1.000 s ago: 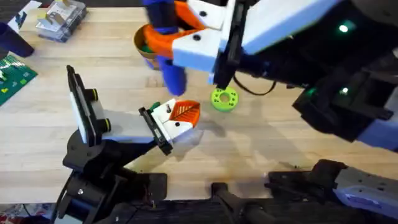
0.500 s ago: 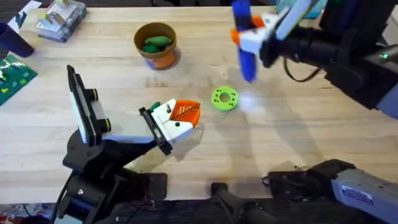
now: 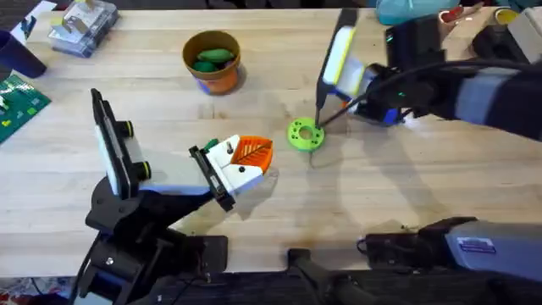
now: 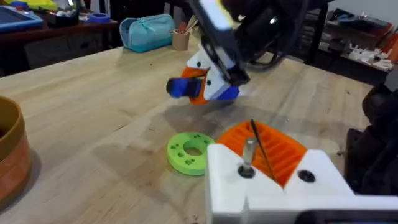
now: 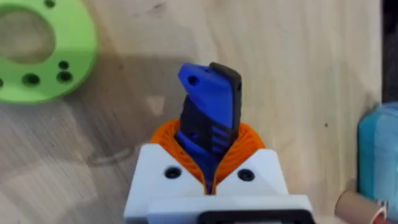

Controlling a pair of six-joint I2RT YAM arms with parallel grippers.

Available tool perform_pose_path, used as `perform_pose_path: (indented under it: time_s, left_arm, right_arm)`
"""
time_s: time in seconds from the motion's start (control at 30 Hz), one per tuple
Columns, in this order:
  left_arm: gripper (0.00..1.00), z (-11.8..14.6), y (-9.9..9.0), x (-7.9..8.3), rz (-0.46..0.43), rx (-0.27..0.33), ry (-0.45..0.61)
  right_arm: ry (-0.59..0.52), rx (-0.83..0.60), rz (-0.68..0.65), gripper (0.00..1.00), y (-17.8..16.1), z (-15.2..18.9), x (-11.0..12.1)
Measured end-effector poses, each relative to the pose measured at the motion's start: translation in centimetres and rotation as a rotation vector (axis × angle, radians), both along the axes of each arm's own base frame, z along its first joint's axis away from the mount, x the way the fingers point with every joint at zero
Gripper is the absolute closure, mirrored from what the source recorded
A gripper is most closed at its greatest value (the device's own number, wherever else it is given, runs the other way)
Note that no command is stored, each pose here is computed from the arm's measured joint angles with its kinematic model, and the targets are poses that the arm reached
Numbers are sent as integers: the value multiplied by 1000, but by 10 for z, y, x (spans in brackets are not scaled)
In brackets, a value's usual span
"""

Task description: Pick up the gripper from the table and insert it into the empty holder that is missing its gripper. Then pick up a screw, insert it into the mounting hole, and use the screwdriver to tighten it. Finally, clean up the table by picking up the vegetable and placing it into the bucket.

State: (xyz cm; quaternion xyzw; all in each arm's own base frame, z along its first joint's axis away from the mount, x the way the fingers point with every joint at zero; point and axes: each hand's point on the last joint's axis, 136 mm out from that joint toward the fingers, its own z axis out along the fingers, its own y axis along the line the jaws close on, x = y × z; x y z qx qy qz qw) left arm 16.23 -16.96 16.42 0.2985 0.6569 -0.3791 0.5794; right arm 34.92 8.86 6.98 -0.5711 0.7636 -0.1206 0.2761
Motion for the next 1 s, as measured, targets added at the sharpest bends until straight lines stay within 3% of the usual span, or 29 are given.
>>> perform_pose_path:
  time_s: [0.07, 0.13, 0.3, 0.33, 0.53, 0.8, 1.0]
  left_arm:
    - [987, 0, 0, 0, 0, 0, 0]
    - [987, 0, 0, 0, 0, 0, 0]
    - [987, 0, 0, 0, 0, 0, 0]
    - [987, 0, 0, 0, 0, 0, 0]
    - [987, 0, 0, 0, 0, 0, 0]
    - [987, 0, 0, 0, 0, 0, 0]
    - [987, 0, 0, 0, 0, 0, 0]
  right_arm:
    - [19, -54, 59, 950, 2, -15, 1]
    - [36, -87, 94, 789, 5, -25, 0]
    - [8, -108, 114, 96, 15, -20, 8]
    - [3, -98, 102, 31, 16, -18, 10]
    - [47, 8, -67, 7, 18, -20, 5]
    - [212, 131, -374, 7, 5, -15, -35]
    - [217, 238, -542, 7, 1, 7, -49]
